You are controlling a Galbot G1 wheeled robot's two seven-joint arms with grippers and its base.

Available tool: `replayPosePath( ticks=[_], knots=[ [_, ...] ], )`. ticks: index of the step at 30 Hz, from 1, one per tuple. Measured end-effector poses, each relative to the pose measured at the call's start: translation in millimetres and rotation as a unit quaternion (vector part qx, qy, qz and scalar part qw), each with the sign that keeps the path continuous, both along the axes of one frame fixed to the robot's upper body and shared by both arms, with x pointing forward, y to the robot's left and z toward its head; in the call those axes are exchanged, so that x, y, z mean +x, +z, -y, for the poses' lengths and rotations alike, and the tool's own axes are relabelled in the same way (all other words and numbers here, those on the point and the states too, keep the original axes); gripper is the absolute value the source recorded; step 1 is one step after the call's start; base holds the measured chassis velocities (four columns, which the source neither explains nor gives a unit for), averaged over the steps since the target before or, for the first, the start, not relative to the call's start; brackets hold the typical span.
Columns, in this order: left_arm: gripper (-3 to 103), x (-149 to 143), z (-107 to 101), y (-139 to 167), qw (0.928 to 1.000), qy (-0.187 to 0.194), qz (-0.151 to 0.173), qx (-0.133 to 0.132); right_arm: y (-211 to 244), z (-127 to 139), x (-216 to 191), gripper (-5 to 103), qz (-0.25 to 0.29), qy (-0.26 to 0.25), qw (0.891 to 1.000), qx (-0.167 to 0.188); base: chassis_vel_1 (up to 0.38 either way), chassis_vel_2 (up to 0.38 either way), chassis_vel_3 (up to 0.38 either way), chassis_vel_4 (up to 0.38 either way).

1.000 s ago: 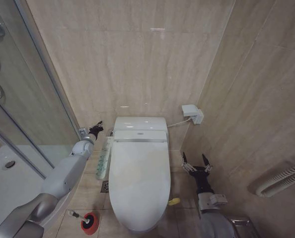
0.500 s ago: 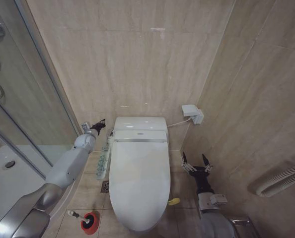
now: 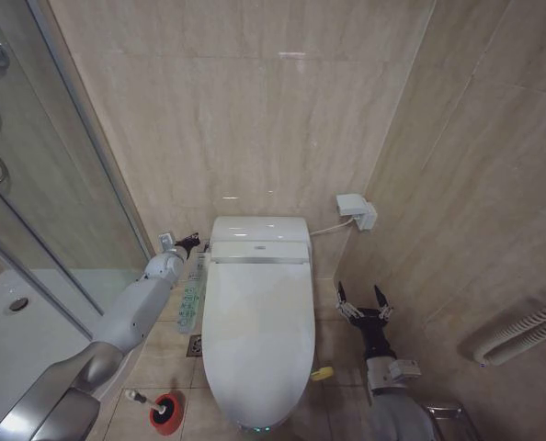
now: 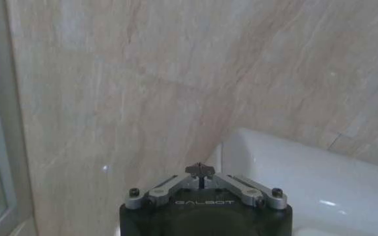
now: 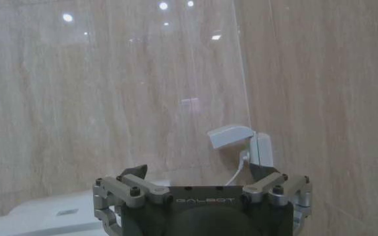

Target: Open the toilet lid, clean the toilet bowl with a toilet brush, close the toilet lid, and flush.

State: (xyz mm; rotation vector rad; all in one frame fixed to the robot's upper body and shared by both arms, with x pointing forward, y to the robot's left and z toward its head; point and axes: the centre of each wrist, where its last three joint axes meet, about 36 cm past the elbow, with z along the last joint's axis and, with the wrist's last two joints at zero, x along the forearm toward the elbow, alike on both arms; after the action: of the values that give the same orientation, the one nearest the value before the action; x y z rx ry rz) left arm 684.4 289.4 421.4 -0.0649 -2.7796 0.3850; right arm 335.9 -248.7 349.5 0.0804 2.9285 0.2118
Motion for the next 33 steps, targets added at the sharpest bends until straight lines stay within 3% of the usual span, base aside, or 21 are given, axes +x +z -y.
replayPosePath(
  ticks=[17, 33],
  knots=[
    [0, 6.3, 7.0, 0.7, 0.9992, -0.013, -0.023, -0.030, 0.0, 0.0, 0.0, 100, 0.000, 0.000, 1.000, 0.000, 0.000, 0.000, 0.000, 0.000],
    [0, -0.8, -0.9, -18.6, 0.9989, 0.000, -0.040, -0.026, 0.0, 0.0, 0.0, 100, 0.000, 0.000, 1.000, 0.000, 0.000, 0.000, 0.000, 0.000]
  ],
)
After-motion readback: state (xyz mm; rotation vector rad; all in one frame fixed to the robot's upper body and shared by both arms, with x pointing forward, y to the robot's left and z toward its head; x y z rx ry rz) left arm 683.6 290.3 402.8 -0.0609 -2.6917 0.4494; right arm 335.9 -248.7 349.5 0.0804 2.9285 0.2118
